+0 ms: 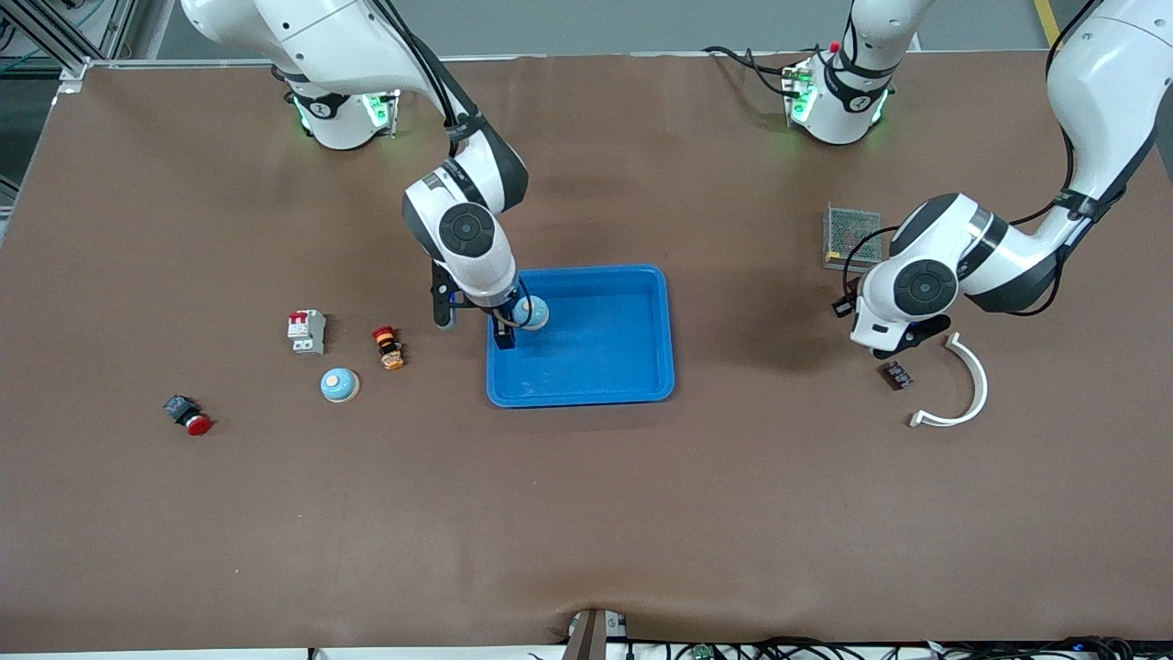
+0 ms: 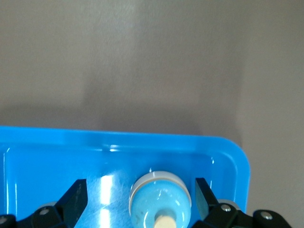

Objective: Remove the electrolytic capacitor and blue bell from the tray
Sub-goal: 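Carry the capacitor toward the valve while the right gripper reaches the bell, then set the capacitor by the valve while the right gripper grasps the bell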

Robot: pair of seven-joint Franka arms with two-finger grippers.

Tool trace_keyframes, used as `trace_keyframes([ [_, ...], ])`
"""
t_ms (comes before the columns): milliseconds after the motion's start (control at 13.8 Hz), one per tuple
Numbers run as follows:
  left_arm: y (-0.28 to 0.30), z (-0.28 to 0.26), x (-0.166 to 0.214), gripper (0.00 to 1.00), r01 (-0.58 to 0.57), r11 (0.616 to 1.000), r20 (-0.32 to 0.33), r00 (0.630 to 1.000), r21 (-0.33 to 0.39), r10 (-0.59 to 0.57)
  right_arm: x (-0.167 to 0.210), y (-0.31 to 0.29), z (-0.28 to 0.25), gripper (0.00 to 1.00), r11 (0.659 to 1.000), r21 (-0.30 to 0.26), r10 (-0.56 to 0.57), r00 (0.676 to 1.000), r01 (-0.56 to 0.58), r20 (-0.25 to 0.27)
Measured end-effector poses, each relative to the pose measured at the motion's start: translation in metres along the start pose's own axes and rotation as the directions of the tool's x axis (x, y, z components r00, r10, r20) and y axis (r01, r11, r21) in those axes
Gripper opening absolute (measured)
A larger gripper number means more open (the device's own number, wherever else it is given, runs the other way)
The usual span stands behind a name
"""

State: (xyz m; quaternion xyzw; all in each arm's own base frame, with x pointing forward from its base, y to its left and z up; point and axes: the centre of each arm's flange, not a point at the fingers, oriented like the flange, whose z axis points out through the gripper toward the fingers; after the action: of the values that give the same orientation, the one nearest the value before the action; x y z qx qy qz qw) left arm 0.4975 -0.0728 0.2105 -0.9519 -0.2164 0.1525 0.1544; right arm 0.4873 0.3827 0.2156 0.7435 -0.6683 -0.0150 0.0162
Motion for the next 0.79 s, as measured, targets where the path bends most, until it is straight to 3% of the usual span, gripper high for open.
trace_keyframes([
  [361,-0.005,0.015,0.005,0.30,-0.008,1.000,-0.007,1.000,0.022,0.008,-0.013,-0.008,0.011,1.00,1.000,0.002,-0.002,1.000,0.002,0.001],
  [794,0.001,0.024,0.007,0.30,-0.009,1.000,0.010,1.000,-0.017,0.009,-0.029,0.002,0.017,1.00,1.000,-0.003,-0.029,1.000,0.029,-0.003],
])
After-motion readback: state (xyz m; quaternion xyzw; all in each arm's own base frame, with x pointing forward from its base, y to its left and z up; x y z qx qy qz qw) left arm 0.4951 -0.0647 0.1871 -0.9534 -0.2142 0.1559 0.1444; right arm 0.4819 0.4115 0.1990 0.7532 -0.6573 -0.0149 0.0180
